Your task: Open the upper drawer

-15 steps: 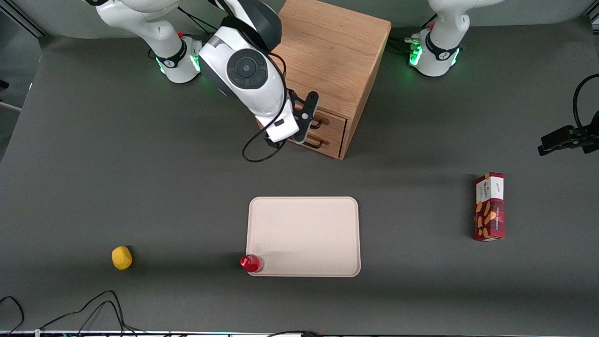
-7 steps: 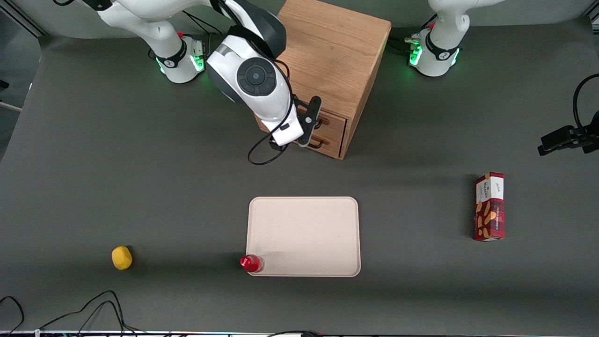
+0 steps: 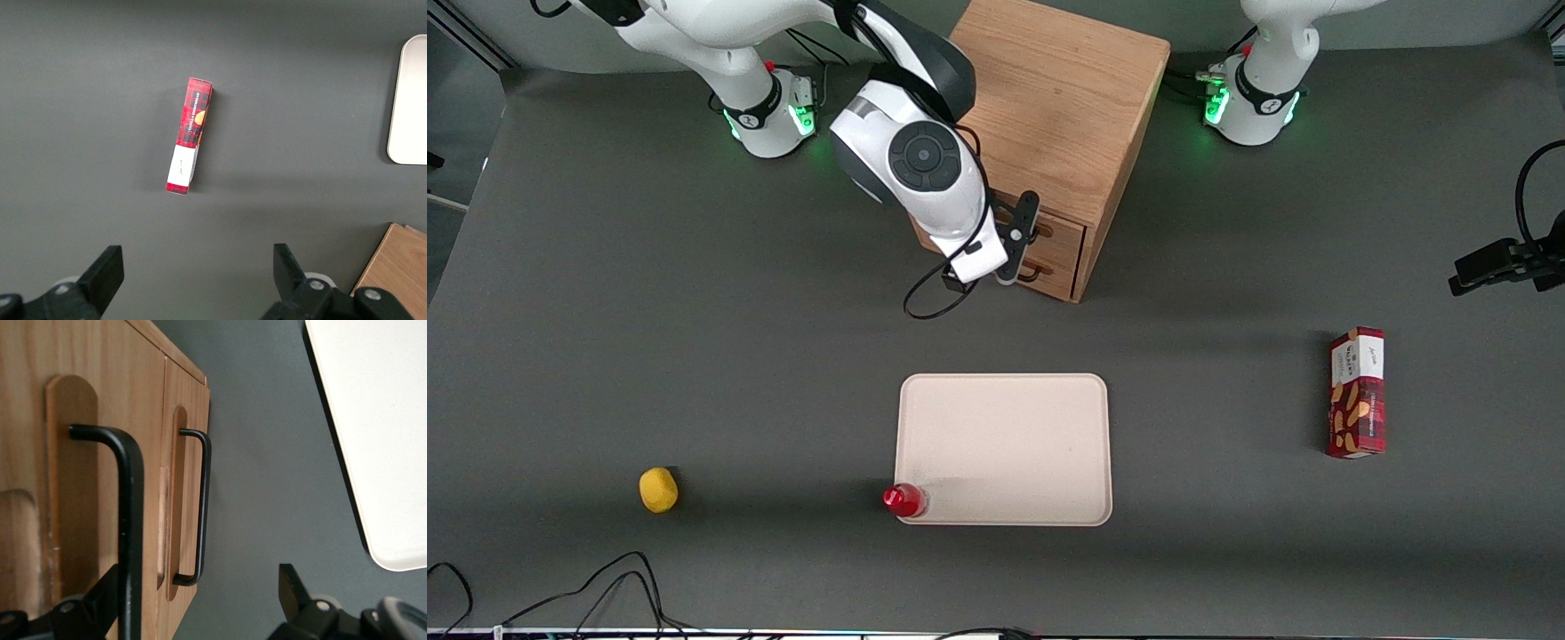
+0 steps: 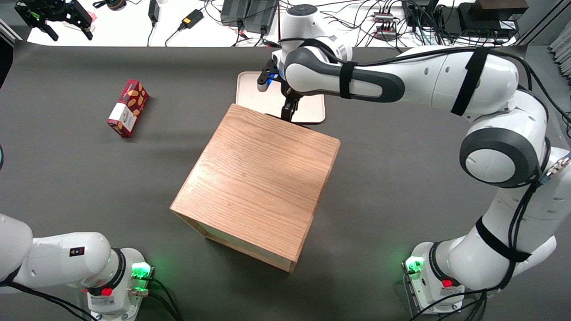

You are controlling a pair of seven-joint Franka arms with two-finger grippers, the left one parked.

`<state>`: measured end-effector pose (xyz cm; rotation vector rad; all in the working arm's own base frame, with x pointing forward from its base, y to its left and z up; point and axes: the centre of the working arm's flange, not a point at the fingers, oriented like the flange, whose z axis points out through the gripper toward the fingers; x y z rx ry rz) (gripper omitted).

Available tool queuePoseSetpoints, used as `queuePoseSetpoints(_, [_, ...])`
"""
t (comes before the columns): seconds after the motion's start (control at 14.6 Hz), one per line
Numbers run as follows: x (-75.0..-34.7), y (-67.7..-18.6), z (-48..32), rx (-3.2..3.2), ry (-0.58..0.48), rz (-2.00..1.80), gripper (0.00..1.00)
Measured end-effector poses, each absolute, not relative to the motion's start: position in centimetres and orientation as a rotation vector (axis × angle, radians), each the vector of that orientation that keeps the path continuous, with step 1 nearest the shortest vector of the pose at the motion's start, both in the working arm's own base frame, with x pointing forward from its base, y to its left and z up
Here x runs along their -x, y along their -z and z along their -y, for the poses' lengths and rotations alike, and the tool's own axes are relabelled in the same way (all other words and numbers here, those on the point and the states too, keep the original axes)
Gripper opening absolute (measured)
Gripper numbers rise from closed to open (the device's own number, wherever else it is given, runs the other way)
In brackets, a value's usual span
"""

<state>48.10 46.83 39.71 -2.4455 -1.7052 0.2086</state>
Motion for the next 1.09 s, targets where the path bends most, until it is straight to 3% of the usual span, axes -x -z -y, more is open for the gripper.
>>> queuePoseSetpoints(1.09, [-53.8,-39.9,-42.5,2.511,-0.089,1.625,1.00])
